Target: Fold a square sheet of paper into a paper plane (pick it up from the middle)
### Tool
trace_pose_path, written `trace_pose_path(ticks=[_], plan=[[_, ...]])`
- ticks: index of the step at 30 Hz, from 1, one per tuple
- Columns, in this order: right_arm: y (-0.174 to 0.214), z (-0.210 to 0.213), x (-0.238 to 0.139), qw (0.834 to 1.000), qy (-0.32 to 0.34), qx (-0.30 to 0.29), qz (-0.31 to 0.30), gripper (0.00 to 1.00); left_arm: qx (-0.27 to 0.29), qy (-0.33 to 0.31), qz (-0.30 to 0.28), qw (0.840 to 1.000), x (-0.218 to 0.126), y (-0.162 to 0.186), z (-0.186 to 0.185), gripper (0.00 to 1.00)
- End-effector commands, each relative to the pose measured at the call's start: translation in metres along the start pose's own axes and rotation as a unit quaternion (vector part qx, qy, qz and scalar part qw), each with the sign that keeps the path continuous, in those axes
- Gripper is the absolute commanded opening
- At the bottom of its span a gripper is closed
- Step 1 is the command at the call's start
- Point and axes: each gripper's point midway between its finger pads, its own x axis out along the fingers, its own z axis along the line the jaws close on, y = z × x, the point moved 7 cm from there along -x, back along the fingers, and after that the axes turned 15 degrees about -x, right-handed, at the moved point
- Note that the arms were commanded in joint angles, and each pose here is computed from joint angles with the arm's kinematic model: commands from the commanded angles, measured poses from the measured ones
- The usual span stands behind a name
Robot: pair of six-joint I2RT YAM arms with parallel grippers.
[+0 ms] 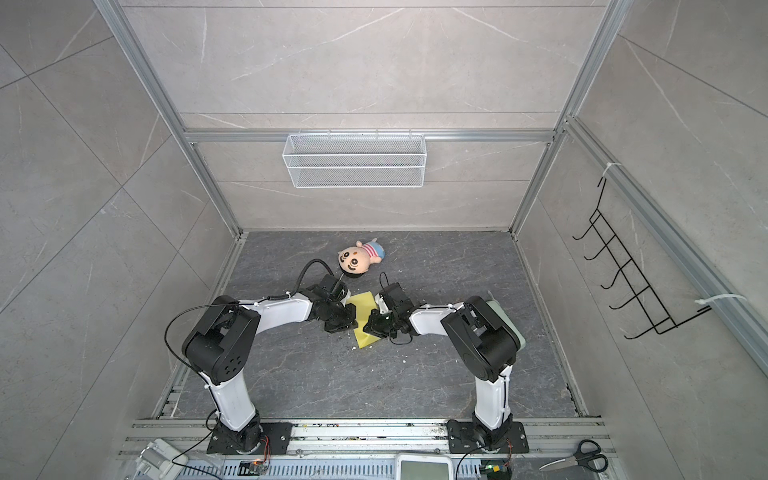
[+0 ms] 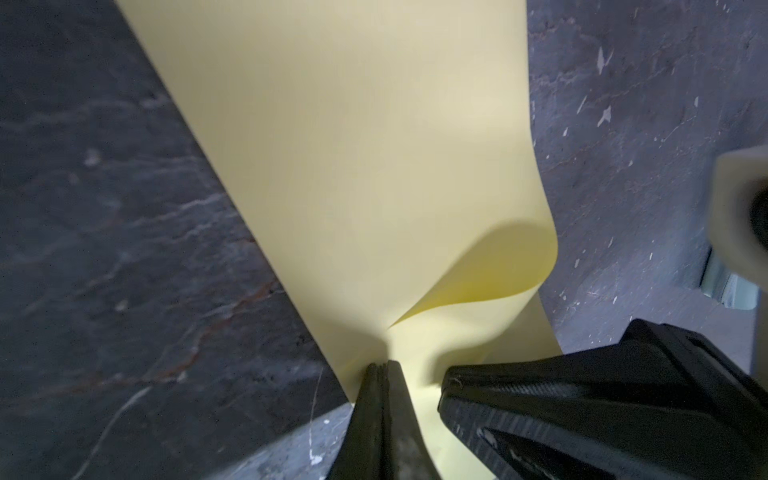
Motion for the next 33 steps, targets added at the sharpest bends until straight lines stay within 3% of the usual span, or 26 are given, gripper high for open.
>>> trace_pose_path(ticks=[1, 16, 22, 28, 33], plan=[[-0.018, 0.007, -0.006, 0.999, -0.010, -0.026, -0.021, 0.13, -0.002, -0.060, 0.019, 0.998, 0.012, 0.007, 0.021, 0.00], [-0.015, -0.041, -0.005, 0.999, 0.027, -0.018, -0.007, 0.13, -0.003, -0.072, 0.025, 0.997, 0.015, 0.009, 0.027, 0.00], [-0.024, -0.058, -0.024, 0.995, 0.025, -0.087, -0.033, 0.12, 0.001, -0.073, 0.027, 0.997, 0.016, 0.010, 0.028, 0.00], [-0.047, -0.022, -0.054, 0.987, -0.022, -0.138, -0.079, 0.11, 0.006, -0.073, 0.027, 0.997, 0.015, 0.009, 0.026, 0.00], [-0.041, 0.007, -0.041, 0.985, -0.044, -0.161, -0.045, 0.11, 0.005, -0.072, 0.026, 0.997, 0.016, 0.007, 0.025, 0.00]])
